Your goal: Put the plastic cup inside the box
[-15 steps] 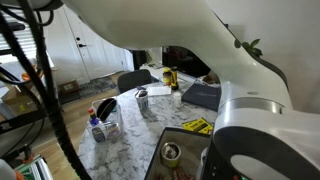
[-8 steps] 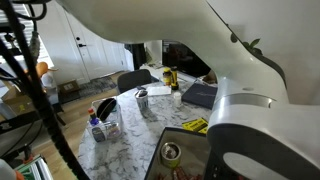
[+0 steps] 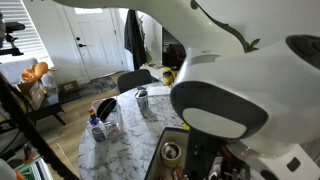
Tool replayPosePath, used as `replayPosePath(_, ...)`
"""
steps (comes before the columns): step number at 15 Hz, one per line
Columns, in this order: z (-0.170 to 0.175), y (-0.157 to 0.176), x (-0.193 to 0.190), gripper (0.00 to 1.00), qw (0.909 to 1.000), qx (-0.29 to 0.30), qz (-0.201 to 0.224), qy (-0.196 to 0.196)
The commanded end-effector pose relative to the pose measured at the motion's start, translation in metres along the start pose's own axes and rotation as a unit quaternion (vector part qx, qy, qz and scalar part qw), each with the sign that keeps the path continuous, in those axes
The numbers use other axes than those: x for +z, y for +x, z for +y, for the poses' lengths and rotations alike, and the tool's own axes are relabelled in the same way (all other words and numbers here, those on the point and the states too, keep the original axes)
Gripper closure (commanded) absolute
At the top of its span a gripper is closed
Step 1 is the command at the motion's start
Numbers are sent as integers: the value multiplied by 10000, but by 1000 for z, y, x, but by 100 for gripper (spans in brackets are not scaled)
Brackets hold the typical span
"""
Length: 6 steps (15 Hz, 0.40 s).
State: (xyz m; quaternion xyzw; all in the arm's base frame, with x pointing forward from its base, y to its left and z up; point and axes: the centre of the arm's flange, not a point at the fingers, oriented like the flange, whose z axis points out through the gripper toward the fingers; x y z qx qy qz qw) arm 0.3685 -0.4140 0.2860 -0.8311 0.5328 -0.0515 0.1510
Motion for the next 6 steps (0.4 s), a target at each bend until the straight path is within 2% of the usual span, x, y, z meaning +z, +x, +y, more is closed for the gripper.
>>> replayPosePath(1,15,-78,-42,0,9949,-847,536,105)
replayPosePath(3,15,-101,-56,0,9876,-1338,820,115)
replayPosePath(5,13,-106,-63,0,9777,-1790,1074,227)
replayPosePath(6,6,-75,-51,0,9863,-1413,851,100)
